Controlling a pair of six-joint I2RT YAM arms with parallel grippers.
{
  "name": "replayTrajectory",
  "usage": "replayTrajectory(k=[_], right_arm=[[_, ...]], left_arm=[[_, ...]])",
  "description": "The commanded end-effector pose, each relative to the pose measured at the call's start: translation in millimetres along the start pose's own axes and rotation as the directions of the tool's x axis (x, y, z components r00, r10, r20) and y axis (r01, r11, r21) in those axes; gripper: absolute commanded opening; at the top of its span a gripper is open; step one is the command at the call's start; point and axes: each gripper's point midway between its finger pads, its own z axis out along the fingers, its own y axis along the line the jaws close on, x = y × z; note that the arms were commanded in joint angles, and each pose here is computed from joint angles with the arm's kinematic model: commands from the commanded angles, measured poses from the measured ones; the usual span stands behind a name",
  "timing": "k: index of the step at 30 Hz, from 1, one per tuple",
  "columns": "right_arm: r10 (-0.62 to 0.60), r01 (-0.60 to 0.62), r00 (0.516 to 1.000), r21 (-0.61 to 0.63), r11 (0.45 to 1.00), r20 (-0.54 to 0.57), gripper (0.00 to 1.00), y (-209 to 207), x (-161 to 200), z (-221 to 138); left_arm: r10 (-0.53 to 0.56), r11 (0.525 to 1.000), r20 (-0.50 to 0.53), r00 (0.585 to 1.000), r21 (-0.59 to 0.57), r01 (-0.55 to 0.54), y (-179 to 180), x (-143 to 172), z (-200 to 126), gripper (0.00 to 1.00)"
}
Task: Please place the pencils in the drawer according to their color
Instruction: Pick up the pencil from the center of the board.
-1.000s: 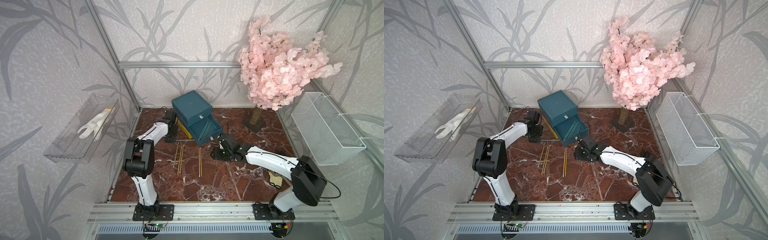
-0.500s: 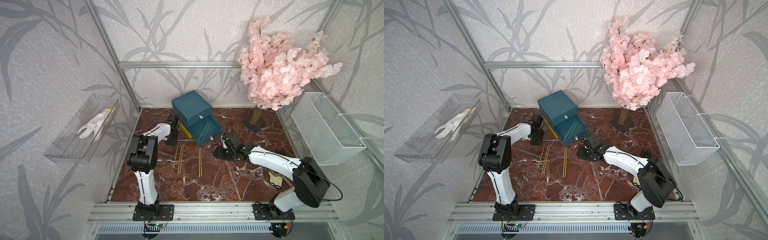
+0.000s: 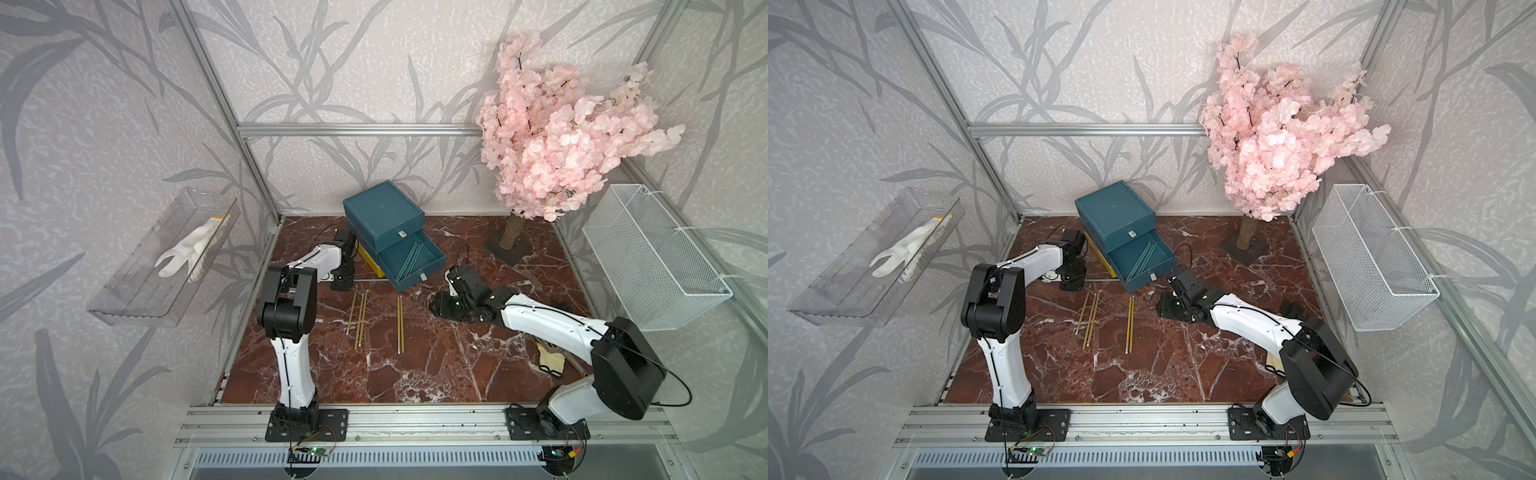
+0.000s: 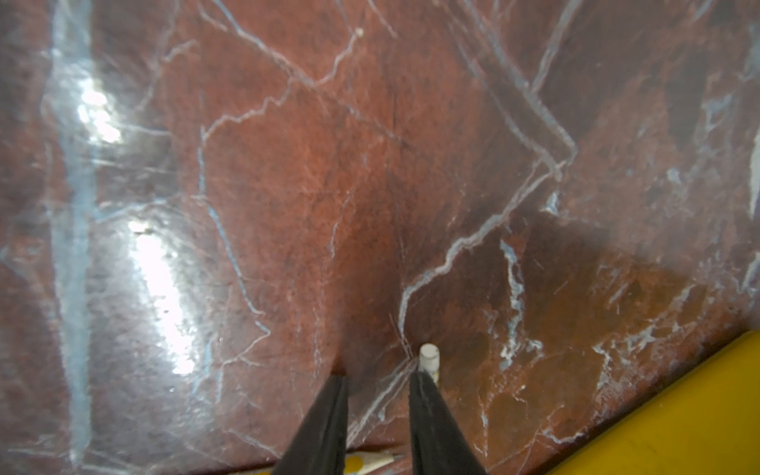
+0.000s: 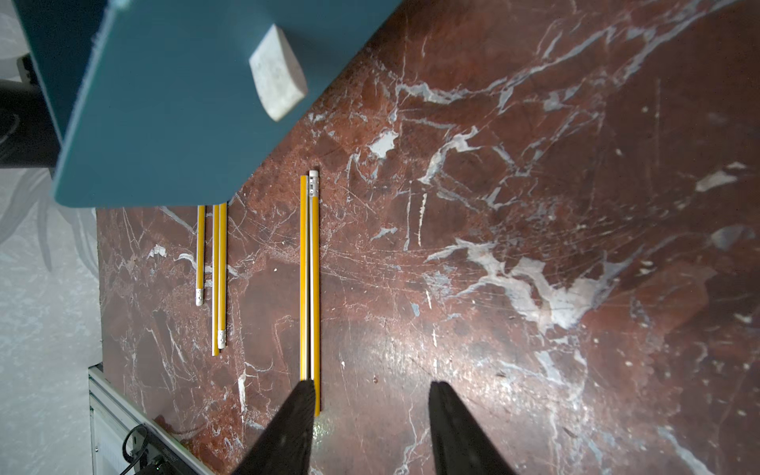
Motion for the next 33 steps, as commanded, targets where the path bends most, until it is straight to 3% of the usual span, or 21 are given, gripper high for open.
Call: replayTrajectory(k=[1, 15, 26, 33], right_arm=[[-0.003, 0.003, 1.000, -0.004, 1.000, 0.029, 0.48, 0, -4, -11], [0.002, -0.002, 1.000, 0.002, 1.000, 0.019, 0.48, -4, -1, -9], [-0.002, 0.002, 1.000, 0.009, 1.000, 0.010, 0.48, -3, -4, -8], [0.006, -0.006, 1.000, 0.010, 1.000, 0.017, 0.48, -3, -11, -9]], left_arm=[[-0.005, 0.994, 0.019, 1.000, -0.106, 0.007, 20, -7, 22, 0.28], [0.018, 1.000, -0.013, 1.000, -0.008, -0.018, -7, -10, -3, 0.48], [0.018, 0.999, 0.000, 1.000, -0.041, -0.018, -26, -14, 5, 0.49], [0.021, 0.994, 0.012, 1.000, -0.106, -0.020, -19, -17, 9, 0.49]])
